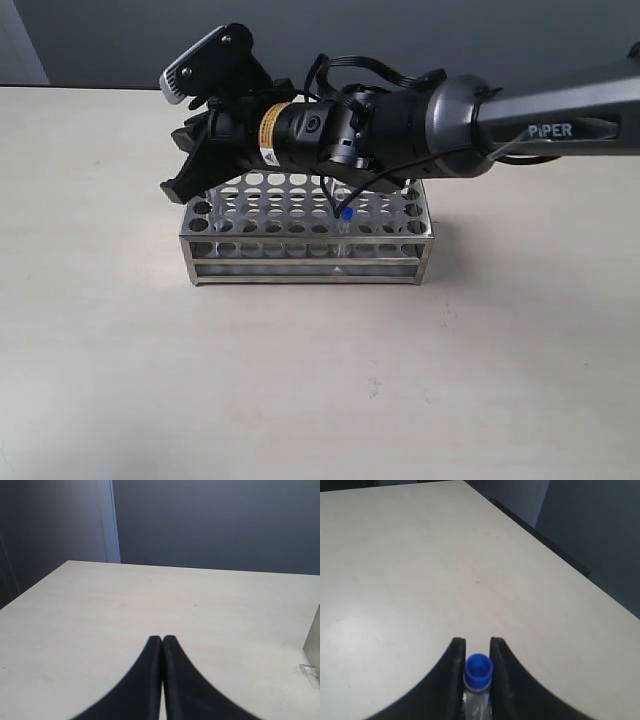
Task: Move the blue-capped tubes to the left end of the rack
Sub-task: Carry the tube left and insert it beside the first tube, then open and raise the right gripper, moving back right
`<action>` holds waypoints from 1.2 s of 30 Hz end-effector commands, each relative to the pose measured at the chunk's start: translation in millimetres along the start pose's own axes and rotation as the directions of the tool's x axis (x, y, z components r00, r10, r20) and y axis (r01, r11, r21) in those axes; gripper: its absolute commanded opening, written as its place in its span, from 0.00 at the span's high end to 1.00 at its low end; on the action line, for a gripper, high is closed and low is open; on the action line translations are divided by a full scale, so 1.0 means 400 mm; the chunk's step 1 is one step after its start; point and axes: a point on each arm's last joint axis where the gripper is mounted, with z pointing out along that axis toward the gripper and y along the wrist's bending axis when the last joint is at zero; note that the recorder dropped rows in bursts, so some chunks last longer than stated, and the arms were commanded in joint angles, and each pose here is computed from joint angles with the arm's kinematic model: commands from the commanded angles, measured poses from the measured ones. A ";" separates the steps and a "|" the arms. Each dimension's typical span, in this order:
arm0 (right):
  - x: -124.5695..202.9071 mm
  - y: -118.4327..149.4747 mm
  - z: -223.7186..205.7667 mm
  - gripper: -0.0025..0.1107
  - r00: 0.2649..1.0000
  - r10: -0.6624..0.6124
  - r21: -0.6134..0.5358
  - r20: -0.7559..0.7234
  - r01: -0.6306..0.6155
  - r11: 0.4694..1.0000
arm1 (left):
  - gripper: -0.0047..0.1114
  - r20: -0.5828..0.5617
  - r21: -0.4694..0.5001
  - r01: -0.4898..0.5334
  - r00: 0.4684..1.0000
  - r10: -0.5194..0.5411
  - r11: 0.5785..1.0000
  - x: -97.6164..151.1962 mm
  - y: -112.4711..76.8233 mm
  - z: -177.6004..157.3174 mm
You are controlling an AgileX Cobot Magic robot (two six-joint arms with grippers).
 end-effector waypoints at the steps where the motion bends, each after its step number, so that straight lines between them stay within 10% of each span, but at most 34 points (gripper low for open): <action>1: 0.023 -0.001 0.017 0.98 1.000 0.017 -0.002 -0.023 -0.017 1.000 | 0.96 0.005 0.012 0.002 1.000 -0.002 1.000 0.001 -0.002 0.000; 9: 0.060 0.010 0.044 0.95 0.997 0.072 -0.034 -0.022 -0.072 0.997 | 0.96 0.005 0.012 0.003 1.000 -0.003 1.000 0.001 -0.002 0.000; 17: 0.057 0.008 0.040 0.55 0.997 0.072 -0.025 -0.031 -0.073 0.997 | 0.96 0.005 0.012 0.003 1.000 -0.003 1.000 0.001 -0.002 0.000; 29: -0.099 -0.132 -0.145 0.55 0.998 0.041 0.229 -0.057 -0.027 0.973 | 0.96 0.005 0.012 0.003 1.000 -0.003 1.000 0.001 -0.002 0.000; 36: -0.017 -0.237 -0.256 0.55 0.982 0.188 0.325 -0.035 -0.167 0.931 | 0.96 0.005 0.012 0.003 1.000 -0.003 1.000 0.001 -0.002 0.000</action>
